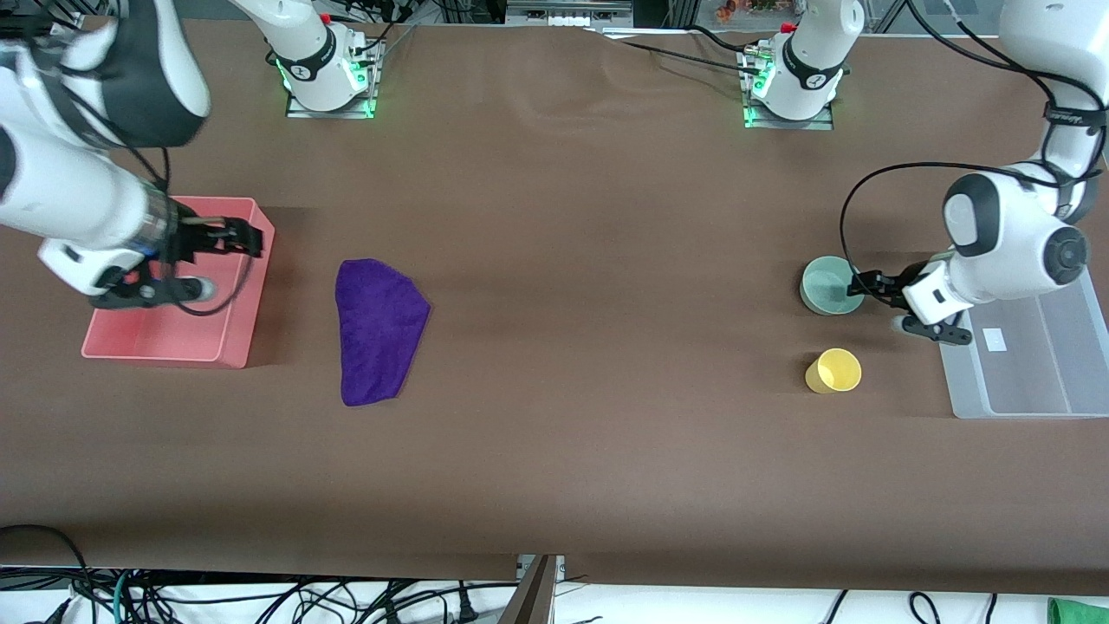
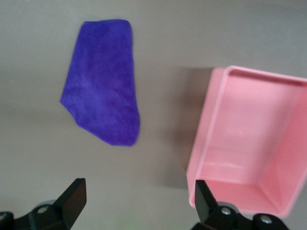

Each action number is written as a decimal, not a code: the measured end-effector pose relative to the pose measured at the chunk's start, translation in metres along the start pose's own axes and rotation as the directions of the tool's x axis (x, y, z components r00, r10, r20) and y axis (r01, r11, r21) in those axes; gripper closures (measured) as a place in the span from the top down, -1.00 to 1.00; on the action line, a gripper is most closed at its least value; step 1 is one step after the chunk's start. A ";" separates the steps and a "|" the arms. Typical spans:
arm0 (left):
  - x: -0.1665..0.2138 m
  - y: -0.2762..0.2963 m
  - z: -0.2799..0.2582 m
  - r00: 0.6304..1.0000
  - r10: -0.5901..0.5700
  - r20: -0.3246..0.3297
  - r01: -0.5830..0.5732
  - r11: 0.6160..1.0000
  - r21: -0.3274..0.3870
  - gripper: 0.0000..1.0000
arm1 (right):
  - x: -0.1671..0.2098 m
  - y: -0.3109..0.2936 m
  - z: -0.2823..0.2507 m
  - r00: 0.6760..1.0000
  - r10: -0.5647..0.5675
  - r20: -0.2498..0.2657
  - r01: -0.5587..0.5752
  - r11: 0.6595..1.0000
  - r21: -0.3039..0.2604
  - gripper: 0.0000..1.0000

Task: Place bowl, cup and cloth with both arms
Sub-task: 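Grasp the green bowl with the left gripper while the right gripper reaches the cloth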

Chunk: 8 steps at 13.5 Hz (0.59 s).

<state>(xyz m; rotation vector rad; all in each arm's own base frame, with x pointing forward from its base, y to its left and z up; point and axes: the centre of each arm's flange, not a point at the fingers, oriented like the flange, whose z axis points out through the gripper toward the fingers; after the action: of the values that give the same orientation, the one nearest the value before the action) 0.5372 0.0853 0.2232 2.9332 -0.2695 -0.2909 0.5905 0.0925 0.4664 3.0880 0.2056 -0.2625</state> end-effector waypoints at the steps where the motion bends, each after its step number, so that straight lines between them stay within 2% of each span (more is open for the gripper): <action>1: -0.002 -0.002 0.010 1.000 0.009 0.006 -0.009 1.000 -0.016 0.76 | 0.005 -0.015 0.018 1.000 0.016 -0.021 -0.016 1.000 0.003 1.00; 4: -0.002 -0.008 0.034 1.000 0.001 0.008 -0.001 0.998 -0.056 0.05 | 0.026 -0.059 0.088 0.996 0.078 -0.047 -0.077 0.997 0.025 1.00; 6: 0.000 -0.009 0.038 1.000 0.003 0.010 -0.003 0.998 -0.058 -0.30 | 0.043 -0.075 0.134 0.996 0.074 -0.052 -0.071 0.997 0.041 1.00; 8: 0.002 -0.010 0.035 1.000 0.005 0.003 -0.005 0.998 -0.055 -0.77 | 0.059 -0.087 0.179 0.996 0.061 -0.063 -0.057 0.997 0.057 1.00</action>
<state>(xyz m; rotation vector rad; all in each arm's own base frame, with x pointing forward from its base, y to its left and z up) 0.5333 0.0886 0.1870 2.8775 -0.2654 -0.2971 0.6064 0.1779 0.2783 3.1538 0.1100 -0.1685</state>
